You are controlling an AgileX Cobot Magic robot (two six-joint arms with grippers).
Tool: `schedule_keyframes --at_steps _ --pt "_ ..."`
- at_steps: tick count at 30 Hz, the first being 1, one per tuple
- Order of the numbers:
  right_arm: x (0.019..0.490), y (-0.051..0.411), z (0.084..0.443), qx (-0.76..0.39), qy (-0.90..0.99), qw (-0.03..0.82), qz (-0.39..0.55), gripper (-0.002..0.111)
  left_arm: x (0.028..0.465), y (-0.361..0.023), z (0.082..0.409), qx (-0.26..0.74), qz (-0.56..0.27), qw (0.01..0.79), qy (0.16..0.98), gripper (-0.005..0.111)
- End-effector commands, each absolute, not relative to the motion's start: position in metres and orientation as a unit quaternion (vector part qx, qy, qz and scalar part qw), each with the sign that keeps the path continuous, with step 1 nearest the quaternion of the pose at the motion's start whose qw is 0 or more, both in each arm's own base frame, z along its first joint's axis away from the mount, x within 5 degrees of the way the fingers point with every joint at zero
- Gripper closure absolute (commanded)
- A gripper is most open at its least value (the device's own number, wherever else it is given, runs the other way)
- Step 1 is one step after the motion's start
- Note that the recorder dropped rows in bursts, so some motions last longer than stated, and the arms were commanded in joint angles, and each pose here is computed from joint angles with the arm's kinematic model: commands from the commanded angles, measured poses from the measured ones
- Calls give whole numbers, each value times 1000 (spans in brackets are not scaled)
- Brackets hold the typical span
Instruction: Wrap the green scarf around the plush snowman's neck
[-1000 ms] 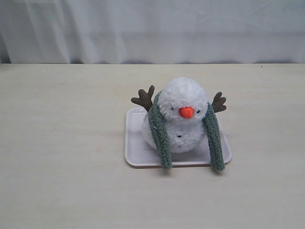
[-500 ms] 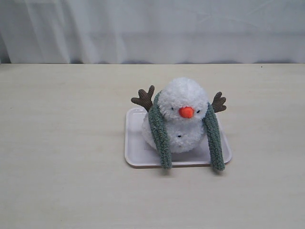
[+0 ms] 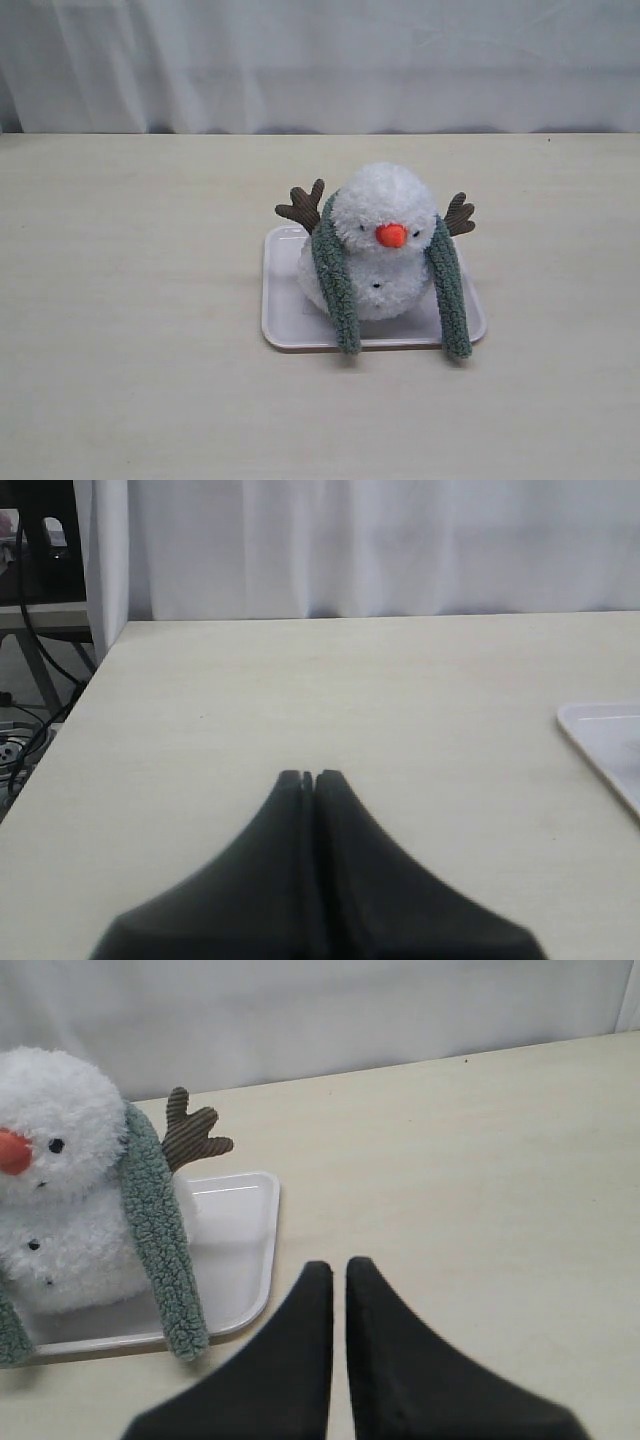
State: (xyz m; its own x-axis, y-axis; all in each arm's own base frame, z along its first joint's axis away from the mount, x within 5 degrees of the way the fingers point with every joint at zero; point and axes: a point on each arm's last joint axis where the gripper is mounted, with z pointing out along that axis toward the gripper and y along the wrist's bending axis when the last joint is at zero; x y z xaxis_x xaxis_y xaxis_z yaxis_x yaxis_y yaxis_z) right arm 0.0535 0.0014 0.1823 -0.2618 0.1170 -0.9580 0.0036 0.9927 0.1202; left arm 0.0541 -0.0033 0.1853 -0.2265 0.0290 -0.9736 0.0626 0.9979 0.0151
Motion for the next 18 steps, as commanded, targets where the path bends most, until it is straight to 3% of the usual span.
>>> schedule_keyframes --at_steps 1,18 --pt "53 1 182 35 793 607 40 104 54 -3 185 26 -14 624 780 107" --pt "53 1 182 8 793 609 19 104 54 -3 185 26 -14 624 780 107"
